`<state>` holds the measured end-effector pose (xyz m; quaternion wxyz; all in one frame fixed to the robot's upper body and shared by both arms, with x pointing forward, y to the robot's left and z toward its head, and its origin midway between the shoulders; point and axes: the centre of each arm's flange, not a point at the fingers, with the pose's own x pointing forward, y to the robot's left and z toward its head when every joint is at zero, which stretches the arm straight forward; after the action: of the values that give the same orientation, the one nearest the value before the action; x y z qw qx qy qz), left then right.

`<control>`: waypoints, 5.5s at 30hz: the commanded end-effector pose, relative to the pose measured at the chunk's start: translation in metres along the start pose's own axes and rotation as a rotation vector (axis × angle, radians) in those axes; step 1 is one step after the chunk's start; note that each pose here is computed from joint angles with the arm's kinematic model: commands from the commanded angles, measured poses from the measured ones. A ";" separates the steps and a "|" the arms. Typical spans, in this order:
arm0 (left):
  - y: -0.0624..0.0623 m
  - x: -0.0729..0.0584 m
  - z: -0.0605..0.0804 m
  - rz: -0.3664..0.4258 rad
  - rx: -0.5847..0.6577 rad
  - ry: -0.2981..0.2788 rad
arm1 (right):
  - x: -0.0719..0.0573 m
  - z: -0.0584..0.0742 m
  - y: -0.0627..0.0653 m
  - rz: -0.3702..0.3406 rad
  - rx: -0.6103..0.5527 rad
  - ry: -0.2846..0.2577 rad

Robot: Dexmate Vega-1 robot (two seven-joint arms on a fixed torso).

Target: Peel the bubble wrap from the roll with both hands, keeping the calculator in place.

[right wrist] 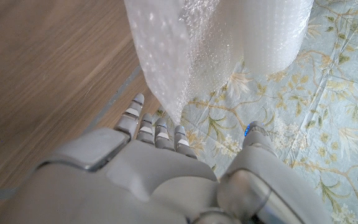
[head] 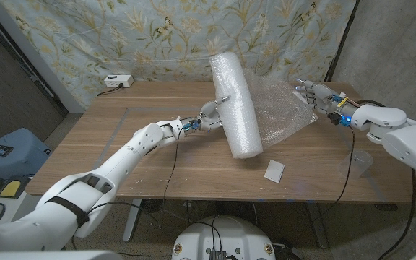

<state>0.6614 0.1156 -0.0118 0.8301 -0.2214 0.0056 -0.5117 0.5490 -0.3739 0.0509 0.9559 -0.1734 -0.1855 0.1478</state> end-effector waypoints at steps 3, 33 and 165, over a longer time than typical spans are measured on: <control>-0.004 0.002 0.001 -0.025 0.033 0.001 | 0.006 0.002 -0.001 0.059 -0.011 0.034; -0.019 0.009 0.003 -0.109 0.106 0.031 | 0.005 -0.019 -0.020 0.078 -0.013 0.068; -0.033 0.034 0.039 -0.260 0.127 0.082 | 0.053 -0.004 -0.035 0.482 0.094 0.214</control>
<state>0.6593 0.0858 0.0436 0.7663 -0.1436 -0.0195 -0.6260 0.6135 -0.3976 0.0685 0.9198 -0.1646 -0.0583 0.3515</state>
